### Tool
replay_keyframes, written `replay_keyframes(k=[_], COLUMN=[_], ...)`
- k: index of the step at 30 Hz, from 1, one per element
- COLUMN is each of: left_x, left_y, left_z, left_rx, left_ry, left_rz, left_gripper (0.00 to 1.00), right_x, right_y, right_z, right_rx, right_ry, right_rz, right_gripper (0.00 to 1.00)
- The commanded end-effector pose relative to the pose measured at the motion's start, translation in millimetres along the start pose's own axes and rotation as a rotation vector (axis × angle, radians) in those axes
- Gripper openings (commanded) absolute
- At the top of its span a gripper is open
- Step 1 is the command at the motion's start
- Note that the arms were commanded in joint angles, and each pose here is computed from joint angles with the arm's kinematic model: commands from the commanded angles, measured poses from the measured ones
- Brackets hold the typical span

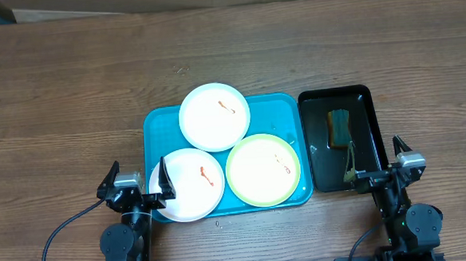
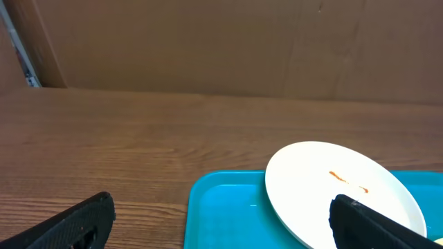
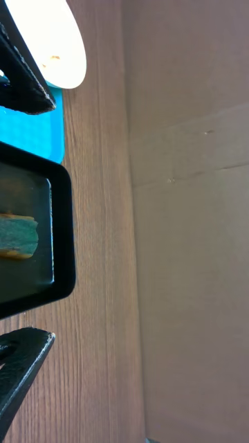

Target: Clean dirty plates on tray and stack at the side

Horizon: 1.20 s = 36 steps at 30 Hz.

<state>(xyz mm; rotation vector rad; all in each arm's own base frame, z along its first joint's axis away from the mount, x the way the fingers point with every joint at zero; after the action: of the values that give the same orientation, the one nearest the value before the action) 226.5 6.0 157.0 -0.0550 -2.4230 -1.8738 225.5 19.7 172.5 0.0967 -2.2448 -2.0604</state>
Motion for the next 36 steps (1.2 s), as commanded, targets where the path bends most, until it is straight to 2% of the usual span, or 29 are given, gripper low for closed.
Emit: replay_keyframes(k=[1,11,18,22,28,32,36], left_x=[0,-1,4,12,24,18,-4], left_y=[-3,-1,8,28,78,107,114], left_z=[1,1,-32,-40,-54,-73,-96], left_rx=[0.000,0.000,-0.006,0.017,0.022,0.028,0.037], left_ry=[0.006,0.003,-0.202,-0.220,-0.216,-0.270,-0.365], left_rz=[0.008,0.001,-0.011,-0.004,0.028,0.118,0.361], left_gripper=[1.00,1.00,1.00,1.00,1.00,1.00,1.00], right_x=[-1,-1,-1,-1,-1,-1,-1], right_y=[-3,-3,-3,-3,-3,-3,-3], right_z=[2,2,2,2,2,2,2], right_rx=[0.003,0.003,0.003,0.003,0.003,0.003,0.003], right_ry=[0.010,0.010,0.010,0.010,0.010,0.010,0.010], right_rz=[0.001,0.001,0.001,0.001,0.001,0.001,0.001], right_gripper=[1.00,1.00,1.00,1.00,1.00,1.00,1.00])
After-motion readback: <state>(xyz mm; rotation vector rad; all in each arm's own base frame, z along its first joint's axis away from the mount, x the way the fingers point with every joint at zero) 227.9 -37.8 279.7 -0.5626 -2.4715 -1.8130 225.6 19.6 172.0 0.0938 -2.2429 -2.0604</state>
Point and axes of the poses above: each gripper's point midway between its finger pads, its own x axis back along the fingers, its own z axis along the line the jaws close on, y = z × x, the point moved 2 cm from there along x, back along the fingers, and after that the axes turned 11 degrees about x, right-handed, at the moved point
